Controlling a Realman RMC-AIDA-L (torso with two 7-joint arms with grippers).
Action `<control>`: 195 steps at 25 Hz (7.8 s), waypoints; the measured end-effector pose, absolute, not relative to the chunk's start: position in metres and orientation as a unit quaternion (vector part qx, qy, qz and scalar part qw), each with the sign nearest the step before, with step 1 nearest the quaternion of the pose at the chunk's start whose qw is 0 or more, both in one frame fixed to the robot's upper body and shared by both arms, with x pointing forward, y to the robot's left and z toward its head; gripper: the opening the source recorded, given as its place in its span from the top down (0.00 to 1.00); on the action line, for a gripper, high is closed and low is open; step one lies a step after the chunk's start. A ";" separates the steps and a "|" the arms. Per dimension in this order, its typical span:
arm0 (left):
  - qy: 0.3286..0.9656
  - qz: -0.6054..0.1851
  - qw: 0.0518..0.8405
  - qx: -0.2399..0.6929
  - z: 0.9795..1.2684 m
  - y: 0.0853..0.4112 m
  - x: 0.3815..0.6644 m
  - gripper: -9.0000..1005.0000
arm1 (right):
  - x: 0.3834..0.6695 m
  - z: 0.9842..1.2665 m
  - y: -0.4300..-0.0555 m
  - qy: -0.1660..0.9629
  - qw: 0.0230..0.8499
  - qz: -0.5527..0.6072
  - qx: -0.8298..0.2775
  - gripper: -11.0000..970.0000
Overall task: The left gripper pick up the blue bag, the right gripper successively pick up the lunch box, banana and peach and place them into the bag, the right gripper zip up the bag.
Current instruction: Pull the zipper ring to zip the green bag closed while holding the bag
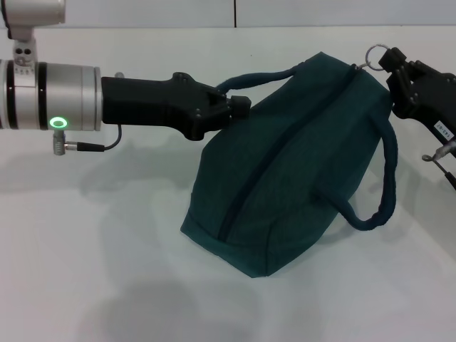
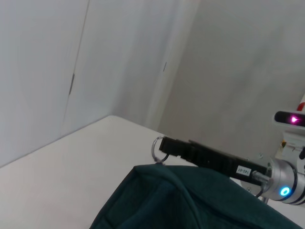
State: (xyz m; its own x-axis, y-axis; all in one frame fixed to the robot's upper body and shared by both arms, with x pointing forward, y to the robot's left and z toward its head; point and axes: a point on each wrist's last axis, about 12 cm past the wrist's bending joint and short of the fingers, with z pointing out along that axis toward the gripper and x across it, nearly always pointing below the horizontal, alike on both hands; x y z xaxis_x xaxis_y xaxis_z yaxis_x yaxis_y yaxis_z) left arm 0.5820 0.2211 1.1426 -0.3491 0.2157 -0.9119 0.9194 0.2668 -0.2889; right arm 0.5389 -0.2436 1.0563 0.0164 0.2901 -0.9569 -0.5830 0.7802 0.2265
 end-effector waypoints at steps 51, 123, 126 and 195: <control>0.628 -0.495 0.459 0.387 1.138 0.223 0.560 0.99 | 0.540 1.051 -0.243 0.640 0.684 0.288 -0.198 0.53; 0.622 -0.481 0.471 0.400 1.137 0.224 0.560 0.98 | 0.559 1.072 -0.203 0.584 0.683 0.272 -0.345 0.68; 0.622 -0.480 0.471 0.401 1.137 0.224 0.560 0.98 | 0.560 1.071 -0.203 0.585 0.682 0.271 -0.345 0.73; 0.748 -0.385 0.417 0.344 1.151 0.183 0.623 0.41 | 0.564 1.065 -0.214 0.621 0.680 0.253 -0.296 0.97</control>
